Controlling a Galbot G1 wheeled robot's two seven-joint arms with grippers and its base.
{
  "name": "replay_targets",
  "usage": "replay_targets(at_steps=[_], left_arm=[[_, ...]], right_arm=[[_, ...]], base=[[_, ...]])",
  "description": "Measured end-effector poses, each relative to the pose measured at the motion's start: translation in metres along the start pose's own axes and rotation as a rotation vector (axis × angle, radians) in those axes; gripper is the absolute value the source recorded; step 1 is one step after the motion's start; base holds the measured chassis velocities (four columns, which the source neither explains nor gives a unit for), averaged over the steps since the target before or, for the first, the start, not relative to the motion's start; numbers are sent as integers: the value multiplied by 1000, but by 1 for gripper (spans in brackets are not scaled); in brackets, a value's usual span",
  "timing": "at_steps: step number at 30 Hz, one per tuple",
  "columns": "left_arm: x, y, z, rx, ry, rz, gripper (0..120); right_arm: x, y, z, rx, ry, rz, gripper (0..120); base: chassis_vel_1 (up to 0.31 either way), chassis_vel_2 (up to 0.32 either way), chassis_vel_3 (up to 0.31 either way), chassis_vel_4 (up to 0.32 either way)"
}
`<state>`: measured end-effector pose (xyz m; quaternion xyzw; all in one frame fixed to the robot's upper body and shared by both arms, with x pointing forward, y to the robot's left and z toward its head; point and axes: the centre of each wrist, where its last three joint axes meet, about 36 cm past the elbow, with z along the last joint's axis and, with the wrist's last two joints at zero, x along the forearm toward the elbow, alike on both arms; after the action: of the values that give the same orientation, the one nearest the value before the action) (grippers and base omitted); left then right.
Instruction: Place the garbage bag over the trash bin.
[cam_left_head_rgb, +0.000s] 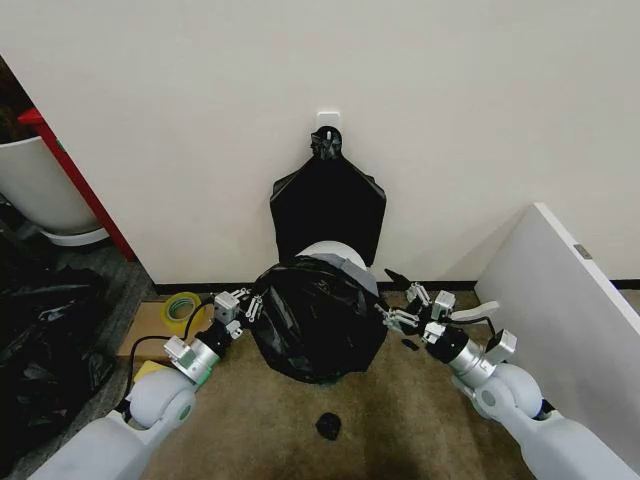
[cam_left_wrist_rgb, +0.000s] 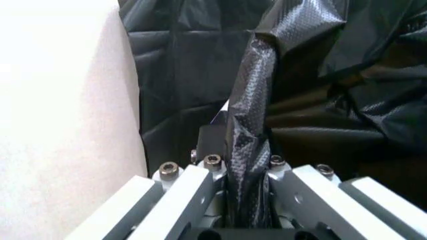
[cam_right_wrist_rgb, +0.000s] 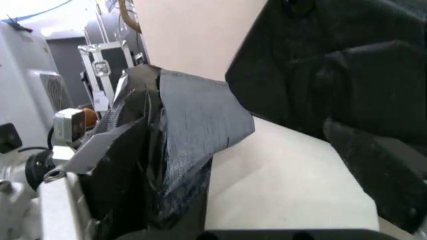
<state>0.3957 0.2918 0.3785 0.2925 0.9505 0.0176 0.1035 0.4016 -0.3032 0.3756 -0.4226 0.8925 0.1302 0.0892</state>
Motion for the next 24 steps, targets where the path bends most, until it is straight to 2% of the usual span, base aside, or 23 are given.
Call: replay_targets(at_steps=[2,4,5,11,13,19,20,24], left_arm=[[0,-1,0,1,-1,1,1],[0,-1,-1,1,-1,1,1],[0,-1,-1,1,-1,1,1],[0,-3,-2,4,-5,4,1],[-1,-3,-2,5,-5,5,1],[-1,-5,-4,9,-10,8,1],[-1,-5,-4,9,-10,8,1],[-2,-6,-6,16,-16,12,1]], right_arm=[[0,-2,1,3,4,3,83],[1,-2,1,4,5,4,81],[1,-3,1,5,7,5,74],[1,-7,3,29,21,10,50],[1,-8,3,39,26,19,47],[1,-10,6,72,41,55,20],[1,-10,6,72,41,55,20],[1,-15,9,109,42,93,4]], base=[[0,0,0,0],[0,0,0,0],[0,0,0,0],[0,0,0,0],[0,0,0,0],[0,0,0,0],[0,0,0,0],[0,0,0,0]])
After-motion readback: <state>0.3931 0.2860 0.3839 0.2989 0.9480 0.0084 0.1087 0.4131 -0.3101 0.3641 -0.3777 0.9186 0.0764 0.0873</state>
